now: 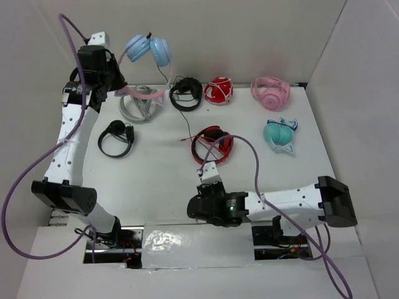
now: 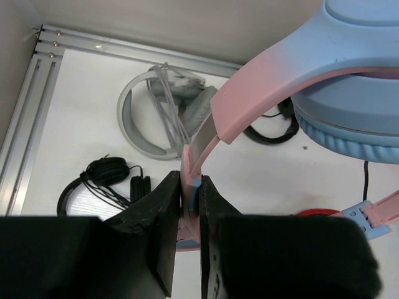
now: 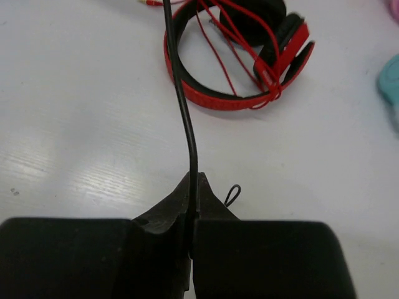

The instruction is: Wrap the headphones

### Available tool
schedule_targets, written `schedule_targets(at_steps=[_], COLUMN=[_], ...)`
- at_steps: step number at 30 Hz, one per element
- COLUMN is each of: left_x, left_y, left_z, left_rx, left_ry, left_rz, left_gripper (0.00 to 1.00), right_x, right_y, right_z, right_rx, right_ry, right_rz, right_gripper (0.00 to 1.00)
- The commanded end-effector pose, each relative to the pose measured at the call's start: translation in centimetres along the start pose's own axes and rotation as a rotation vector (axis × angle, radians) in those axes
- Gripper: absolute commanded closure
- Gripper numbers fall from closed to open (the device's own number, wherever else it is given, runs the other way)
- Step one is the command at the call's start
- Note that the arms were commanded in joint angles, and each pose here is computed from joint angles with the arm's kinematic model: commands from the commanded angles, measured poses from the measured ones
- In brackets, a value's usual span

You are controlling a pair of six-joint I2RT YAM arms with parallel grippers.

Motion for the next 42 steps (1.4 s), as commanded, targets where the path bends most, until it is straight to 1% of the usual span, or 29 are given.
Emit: schedule_targets(at_steps=[1,2,4,5,6,7,8,9,11,12,13,14,15,16,19,21,23,25,26,28,29,30,32,33,34,35,37,40,42], left_x=[-1.3,-1.9,-2.5,-3.1,-3.4,-3.6,-4.1,-4.2,-4.9,-4.8,-5.2,-5.0,-5.1,-5.2,-4.7,-4.0,-3.6,-2.4,-1.5,-0.7,0.4,0.7,2.4,3.4,3.4,4.6,6.3,7.6,7.8], left_y=[-1.6,-1.8,-3.0,-3.1,-3.9,-4.6,-4.9,-6.2,-6.8,-8.4,-8.4,-9.3,-9.8,-10.0,-12.0,-13.5,-14.1,-15.0,-15.7,-15.7,-16.3,-16.1,-16.6,-16.6,-16.6,-16.8,-17.2,-17.6,-17.7], left_z=[-1.4,-0.9,0.3,1.2,2.0,2.7,4.0,4.7,7.0,7.8,9.5,10.3,10.8,11.8,14.7,16.3,17.9,19.5,19.9,21.3,21.5,22.4,22.4,22.8,23.4,23.1,23.6,24.6,25.4], left_rx=[-0.045,-0.079,-0.126,-0.153,-0.17,-0.201,-0.23,-0.256,-0.346,-0.382,-0.459,-0.52,-0.543,-0.576,-0.633,-0.672,-0.718,-0.765,-0.78,-0.828,-0.836,-0.859,-0.862,-0.867,-0.872,-0.862,-0.86,-0.886,-0.906], left_ry=[-0.119,-0.122,-0.119,-0.106,-0.091,-0.071,-0.039,-0.048,-0.032,-0.057,-0.043,-0.052,-0.064,-0.047,0.017,0.026,0.021,0.02,0.012,0.023,0.01,0.024,-0.011,-0.016,-0.004,-0.023,-0.026,-0.023,-0.013], left_rz=[0.025,0.007,-0.006,-0.007,0.012,0.052,0.076,0.118,0.12,0.158,0.16,0.173,0.189,0.197,0.306,0.357,0.387,0.454,0.486,0.523,0.554,0.574,0.622,0.671,0.693,0.737,0.815,0.862,0.864], left_gripper=[1.0,1.0,1.0,1.0,1.0,1.0,1.0,1.0,1.0,1.0,1.0,1.0,1.0,1.0,1.0,1.0,1.0,1.0,1.0,1.0,1.0,1.0,1.0,1.0,1.0,1.0,1.0,1.0,1.0], right_x=[1.3,1.5,1.9,1.9,2.3,2.2,2.9,2.8,3.4,2.9,3.3,3.5,3.3,3.3,3.2,3.2,2.2,1.3,1.1,0.5,0.4,0.3,0.2,0.6,1.0,0.9,1.7,1.8,1.9], right_y=[-1.4,-1.4,-1.1,-1.3,-0.6,-0.8,-1.3,-0.4,-1.8,-2.7,-3.2,-4.2,-5.2,-5.8,-7.0,-7.2,-7.8,-9.1,-9.5,-11.2,-11.5,-12.2,-13.8,-14.7,-14.6,-15.2,-15.3,-16.3,-17.3], right_z=[-3.5,-4.0,-5.4,-6.1,-7.5,-7.9,-9.2,-9.8,-11.8,-12.4,-13.6,-14.3,-15.2,-15.8,-17.2,-17.9,-18.2,-18.9,-19.2,-20.0,-20.4,-20.7,-21.4,-21.8,-22.0,-22.2,-22.7,-23.5,-24.6], right_rx=[0.138,0.167,0.146,0.222,0.141,0.223,0.19,0.17,0.184,0.183,0.19,0.187,0.187,0.205,0.269,0.314,0.351,0.35,0.345,0.322,0.314,0.31,0.3,0.311,0.318,0.319,0.347,0.34,0.315], right_ry=[-0.088,-0.092,-0.107,-0.108,-0.119,-0.126,-0.156,-0.168,-0.236,-0.242,-0.276,-0.299,-0.309,-0.323,-0.353,-0.349,-0.326,-0.308,-0.313,-0.33,-0.354,-0.369,-0.413,-0.457,-0.492,-0.525,-0.595,-0.641,-0.68], right_rz=[0.125,0.123,0.091,0.073,-0.033,-0.09,-0.182,-0.35,-0.469,-0.482,-0.521,-0.518,-0.498,-0.482,-0.489,-0.513,-0.472,-0.407,-0.404,-0.361,-0.375,-0.366,-0.339,-0.343,-0.36,-0.345,-0.396,-0.363,-0.32], right_gripper=[1.0,1.0,1.0,1.0,1.0,1.0,1.0,1.0,1.0,1.0,1.0,1.0,1.0,1.0,1.0,1.0,1.0,1.0,1.0,1.0,1.0,1.0,1.0,1.0,1.0,1.0,1.0,1.0,1.0])
Point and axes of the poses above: each gripper's point midway between its finger pads, its own x axis back along the fingers, its own y axis along the line the jaws close on, z = x × y, the point moved 6 cm from there along x, back along the fingers, and after that the axes turned 4 degrees about x, right-handed, at the moved point
